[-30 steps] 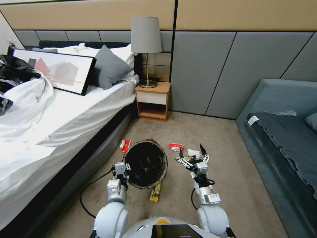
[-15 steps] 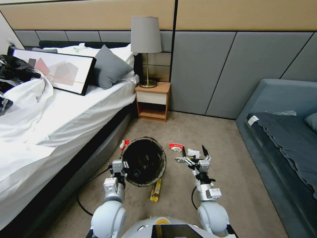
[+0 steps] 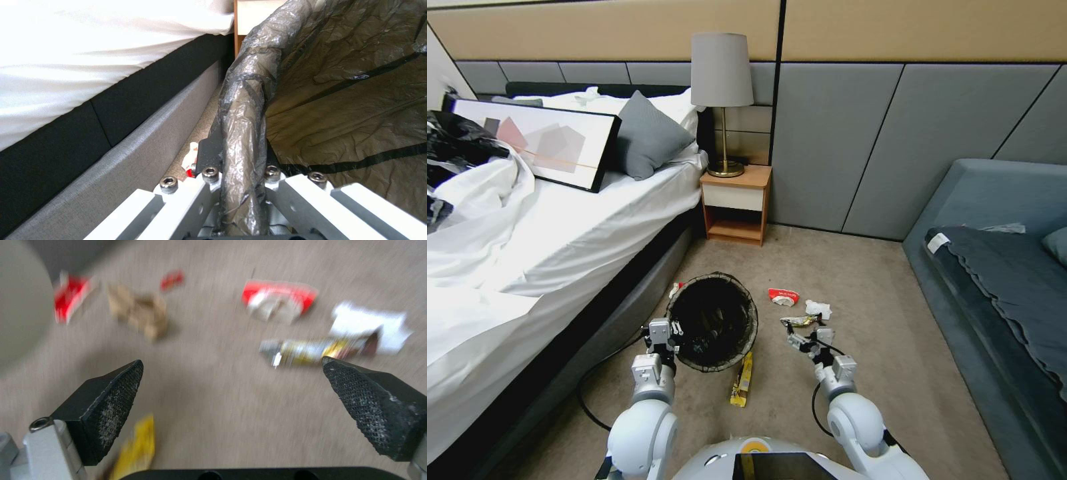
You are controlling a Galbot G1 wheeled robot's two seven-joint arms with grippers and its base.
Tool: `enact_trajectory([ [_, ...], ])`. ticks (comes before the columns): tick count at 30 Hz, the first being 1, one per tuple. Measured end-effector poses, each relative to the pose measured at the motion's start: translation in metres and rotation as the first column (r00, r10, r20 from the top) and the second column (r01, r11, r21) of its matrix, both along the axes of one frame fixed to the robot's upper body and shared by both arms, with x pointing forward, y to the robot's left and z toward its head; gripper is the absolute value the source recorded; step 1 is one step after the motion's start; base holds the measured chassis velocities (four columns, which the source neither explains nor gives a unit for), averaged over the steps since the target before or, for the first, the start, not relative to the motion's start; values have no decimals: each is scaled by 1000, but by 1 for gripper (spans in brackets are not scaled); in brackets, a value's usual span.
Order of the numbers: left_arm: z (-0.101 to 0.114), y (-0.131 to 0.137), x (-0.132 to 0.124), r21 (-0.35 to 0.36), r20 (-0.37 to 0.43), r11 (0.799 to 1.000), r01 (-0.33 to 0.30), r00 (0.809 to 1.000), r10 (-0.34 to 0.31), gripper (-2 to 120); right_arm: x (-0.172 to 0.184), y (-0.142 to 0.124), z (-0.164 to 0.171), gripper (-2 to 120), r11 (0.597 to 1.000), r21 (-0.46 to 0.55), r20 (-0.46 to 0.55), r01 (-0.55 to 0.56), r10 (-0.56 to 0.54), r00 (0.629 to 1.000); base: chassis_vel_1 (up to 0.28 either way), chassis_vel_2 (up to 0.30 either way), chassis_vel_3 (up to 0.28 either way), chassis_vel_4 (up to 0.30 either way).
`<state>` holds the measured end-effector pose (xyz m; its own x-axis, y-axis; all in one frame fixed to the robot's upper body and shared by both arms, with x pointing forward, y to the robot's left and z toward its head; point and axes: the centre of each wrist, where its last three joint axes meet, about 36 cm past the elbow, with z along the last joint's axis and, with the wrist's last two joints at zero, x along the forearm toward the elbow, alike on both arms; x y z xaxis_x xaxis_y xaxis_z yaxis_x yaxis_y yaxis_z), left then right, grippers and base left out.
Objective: Pick up the trash bin, then pick up the garbage from the floor and place it into the trash bin.
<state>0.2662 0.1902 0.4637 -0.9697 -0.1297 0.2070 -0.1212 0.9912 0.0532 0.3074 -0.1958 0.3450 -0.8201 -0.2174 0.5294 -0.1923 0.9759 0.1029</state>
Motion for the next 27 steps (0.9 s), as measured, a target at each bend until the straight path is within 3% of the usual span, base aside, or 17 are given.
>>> enact_trajectory([
  [7,-5,0,4,0,-5,1000,-3,1000,3,1,13,9,-18,100,995,-21,-141,-96,92,986,0,0,0,0],
  [14,-9,-1,6,4,-11,1000,2,1000,-2,1,28,30,-34,100,993,12,-242,-113,113,964,0,0,0,0],
  [22,-10,-2,5,4,-15,1000,5,1000,-5,1,38,55,-49,100,988,45,-272,-149,155,950,0,0,0,0],
  [25,-11,-2,4,7,-19,1000,3,1000,-3,1,43,81,-56,100,982,85,-278,-167,184,943,0,0,0,0],
  [27,-12,-3,4,7,-20,1000,3,1000,-3,1,44,84,-57,100,982,89,-279,-168,187,942,0,0,0,0],
])
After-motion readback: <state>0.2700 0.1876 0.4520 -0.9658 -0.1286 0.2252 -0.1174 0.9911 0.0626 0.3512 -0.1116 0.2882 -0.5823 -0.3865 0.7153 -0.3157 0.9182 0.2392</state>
